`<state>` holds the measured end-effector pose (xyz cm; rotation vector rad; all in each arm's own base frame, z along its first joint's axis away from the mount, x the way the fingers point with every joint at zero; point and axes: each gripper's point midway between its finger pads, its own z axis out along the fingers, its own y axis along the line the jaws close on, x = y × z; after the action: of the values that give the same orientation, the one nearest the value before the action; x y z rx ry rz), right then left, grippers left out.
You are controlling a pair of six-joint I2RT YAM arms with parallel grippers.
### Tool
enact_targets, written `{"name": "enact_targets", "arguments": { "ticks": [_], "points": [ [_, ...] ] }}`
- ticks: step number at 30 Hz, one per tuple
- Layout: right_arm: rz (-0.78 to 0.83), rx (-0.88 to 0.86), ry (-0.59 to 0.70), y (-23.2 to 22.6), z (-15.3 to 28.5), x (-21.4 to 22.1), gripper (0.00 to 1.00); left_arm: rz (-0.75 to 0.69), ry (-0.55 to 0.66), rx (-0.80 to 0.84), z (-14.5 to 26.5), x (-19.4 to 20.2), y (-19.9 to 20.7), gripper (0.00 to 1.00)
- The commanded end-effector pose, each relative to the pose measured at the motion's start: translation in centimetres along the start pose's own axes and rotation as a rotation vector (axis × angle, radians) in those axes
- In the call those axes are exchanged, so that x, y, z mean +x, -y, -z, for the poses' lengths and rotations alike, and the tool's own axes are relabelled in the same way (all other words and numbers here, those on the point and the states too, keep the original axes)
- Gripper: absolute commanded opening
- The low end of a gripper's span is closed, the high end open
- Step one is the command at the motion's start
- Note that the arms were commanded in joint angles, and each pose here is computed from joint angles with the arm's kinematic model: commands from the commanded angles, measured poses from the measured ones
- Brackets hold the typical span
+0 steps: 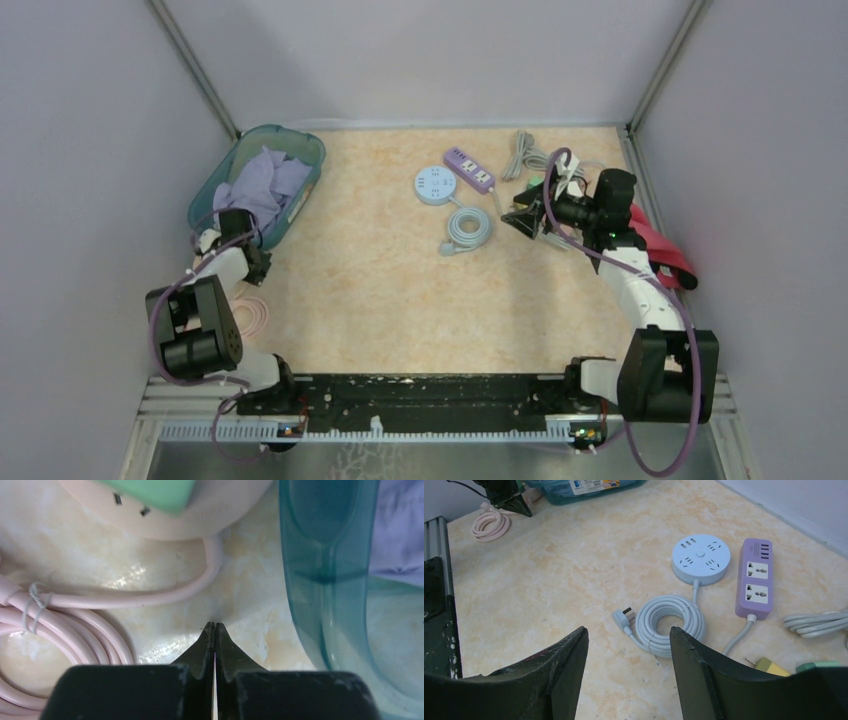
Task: Pull the plug off the socket
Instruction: Move the socket to the center of the board.
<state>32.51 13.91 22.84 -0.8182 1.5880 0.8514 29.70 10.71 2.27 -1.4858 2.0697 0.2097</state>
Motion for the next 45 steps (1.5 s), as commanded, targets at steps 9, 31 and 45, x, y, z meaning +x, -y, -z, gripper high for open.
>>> {"name": "enact_targets", "arguments": {
  "ticks": [9,31,45],
  "points": [
    [0.084,-0.025,0.036,-0.2,0.1,-2.0,0.61,0.006,0.156,0.023,2.7,-3.9,-0.1,0.42],
    [0.073,-0.024,0.035,-0.1,0.0,-1.9,0.61,0.002,0.036,-0.104,-2.4,-2.0,-0.6,0.44],
    [0.082,-0.029,0.037,-0.2,0.1,-2.0,0.61,0.02,-0.163,-0.036,-1.9,2.3,0.0,0.02]
  ]
}}
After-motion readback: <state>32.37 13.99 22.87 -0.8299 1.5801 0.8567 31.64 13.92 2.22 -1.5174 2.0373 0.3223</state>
